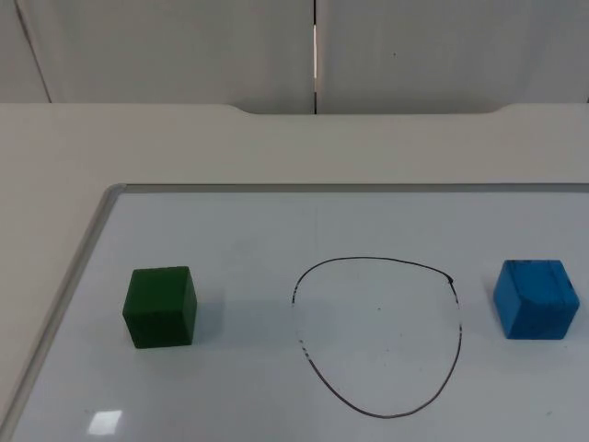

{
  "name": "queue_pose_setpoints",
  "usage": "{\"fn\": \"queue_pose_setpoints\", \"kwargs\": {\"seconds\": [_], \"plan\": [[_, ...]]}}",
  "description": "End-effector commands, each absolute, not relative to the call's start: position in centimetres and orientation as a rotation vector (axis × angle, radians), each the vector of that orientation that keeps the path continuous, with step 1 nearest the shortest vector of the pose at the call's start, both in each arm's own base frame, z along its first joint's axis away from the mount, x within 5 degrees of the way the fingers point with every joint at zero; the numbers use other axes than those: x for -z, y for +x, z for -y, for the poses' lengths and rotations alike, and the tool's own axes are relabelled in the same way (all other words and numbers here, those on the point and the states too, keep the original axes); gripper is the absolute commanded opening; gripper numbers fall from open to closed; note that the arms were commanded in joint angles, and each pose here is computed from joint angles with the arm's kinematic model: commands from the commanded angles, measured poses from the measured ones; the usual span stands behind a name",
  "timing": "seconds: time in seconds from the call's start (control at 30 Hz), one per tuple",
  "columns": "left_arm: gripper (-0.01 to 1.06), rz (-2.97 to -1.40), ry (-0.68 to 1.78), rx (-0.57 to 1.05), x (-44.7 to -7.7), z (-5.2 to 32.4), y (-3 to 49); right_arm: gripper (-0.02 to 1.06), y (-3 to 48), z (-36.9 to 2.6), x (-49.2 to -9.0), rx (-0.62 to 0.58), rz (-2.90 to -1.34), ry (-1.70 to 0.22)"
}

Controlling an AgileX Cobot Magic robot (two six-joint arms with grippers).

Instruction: Push the two cubes into the marked area.

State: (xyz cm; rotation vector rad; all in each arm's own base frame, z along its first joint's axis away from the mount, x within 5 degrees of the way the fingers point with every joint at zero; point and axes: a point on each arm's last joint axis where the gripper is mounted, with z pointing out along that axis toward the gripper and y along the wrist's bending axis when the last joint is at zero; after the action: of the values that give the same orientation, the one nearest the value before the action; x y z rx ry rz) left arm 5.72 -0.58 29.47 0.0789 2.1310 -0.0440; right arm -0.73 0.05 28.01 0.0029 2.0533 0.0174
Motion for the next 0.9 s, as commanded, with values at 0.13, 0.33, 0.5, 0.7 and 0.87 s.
{"fn": "queue_pose_setpoints", "kwargs": {"seconds": [0.13, 0.33, 0.5, 0.7, 0.87], "plan": [[0.0, -2.303, 0.075, 0.071, -28.9, 0.7, 9.6, 1.05, -0.7, 0.0, -28.0, -0.02, -2.043, 0.0], [0.0, -2.492, 0.06, 0.102, -27.4, 0.8, 13.4, 1.05, -0.7, 0.0, -28.0, -0.02, -2.043, 0.0], [0.0, -2.592, 0.004, 0.181, -25.5, 1.2, 16.2, 1.05, -0.7, 0.0, -28.0, -0.02, -2.043, 0.0], [0.0, -2.635, -0.014, 0.232, -23.0, 1.5, 19.3, 1.05, -0.7, 0.0, -28.0, -0.02, -2.044, 0.0], [0.0, -2.702, -0.027, 0.306, -21.1, 1.9, 20.6, 1.05, -0.7, 0.0, -28.0, -0.02, -2.044, 0.0]]}}
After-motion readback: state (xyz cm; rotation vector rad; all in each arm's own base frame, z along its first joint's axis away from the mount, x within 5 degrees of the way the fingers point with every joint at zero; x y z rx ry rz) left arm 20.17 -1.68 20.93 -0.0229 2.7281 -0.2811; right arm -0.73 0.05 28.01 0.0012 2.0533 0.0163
